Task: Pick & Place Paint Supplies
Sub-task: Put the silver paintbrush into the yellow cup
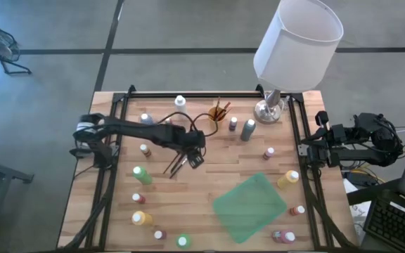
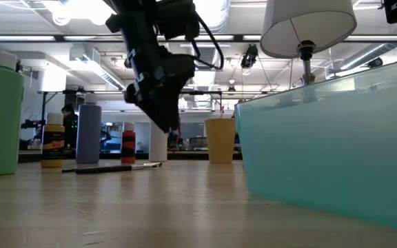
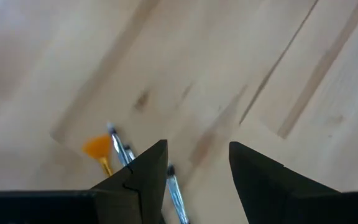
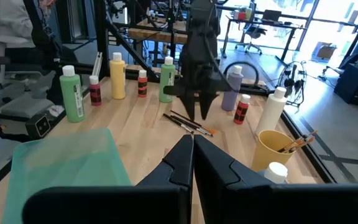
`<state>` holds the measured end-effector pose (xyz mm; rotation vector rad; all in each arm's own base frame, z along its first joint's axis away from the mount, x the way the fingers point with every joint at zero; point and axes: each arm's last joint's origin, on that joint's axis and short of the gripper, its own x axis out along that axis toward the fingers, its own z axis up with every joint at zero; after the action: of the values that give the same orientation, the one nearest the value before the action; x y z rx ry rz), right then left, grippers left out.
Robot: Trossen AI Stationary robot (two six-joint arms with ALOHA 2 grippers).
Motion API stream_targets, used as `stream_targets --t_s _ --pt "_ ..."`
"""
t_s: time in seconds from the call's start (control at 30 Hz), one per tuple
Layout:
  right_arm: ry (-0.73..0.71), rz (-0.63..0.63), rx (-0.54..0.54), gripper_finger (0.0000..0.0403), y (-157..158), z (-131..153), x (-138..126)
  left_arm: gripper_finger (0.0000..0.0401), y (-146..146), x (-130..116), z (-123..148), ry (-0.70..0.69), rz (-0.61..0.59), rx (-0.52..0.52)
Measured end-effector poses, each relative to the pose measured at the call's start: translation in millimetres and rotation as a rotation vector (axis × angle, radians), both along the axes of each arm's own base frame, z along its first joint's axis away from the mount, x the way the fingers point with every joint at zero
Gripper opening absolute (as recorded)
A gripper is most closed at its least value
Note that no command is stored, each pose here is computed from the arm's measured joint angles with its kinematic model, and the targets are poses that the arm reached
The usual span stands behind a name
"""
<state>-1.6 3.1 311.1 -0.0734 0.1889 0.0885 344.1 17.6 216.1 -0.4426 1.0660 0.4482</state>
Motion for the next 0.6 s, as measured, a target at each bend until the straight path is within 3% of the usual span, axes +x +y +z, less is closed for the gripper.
stream_targets --t_s 0.6 --pt "0.0 0.0 0.0 0.0008 0.0 0.0 0.0 0.0176 -18.3 9.0 -34.2 0.117 -0.031 -0.016"
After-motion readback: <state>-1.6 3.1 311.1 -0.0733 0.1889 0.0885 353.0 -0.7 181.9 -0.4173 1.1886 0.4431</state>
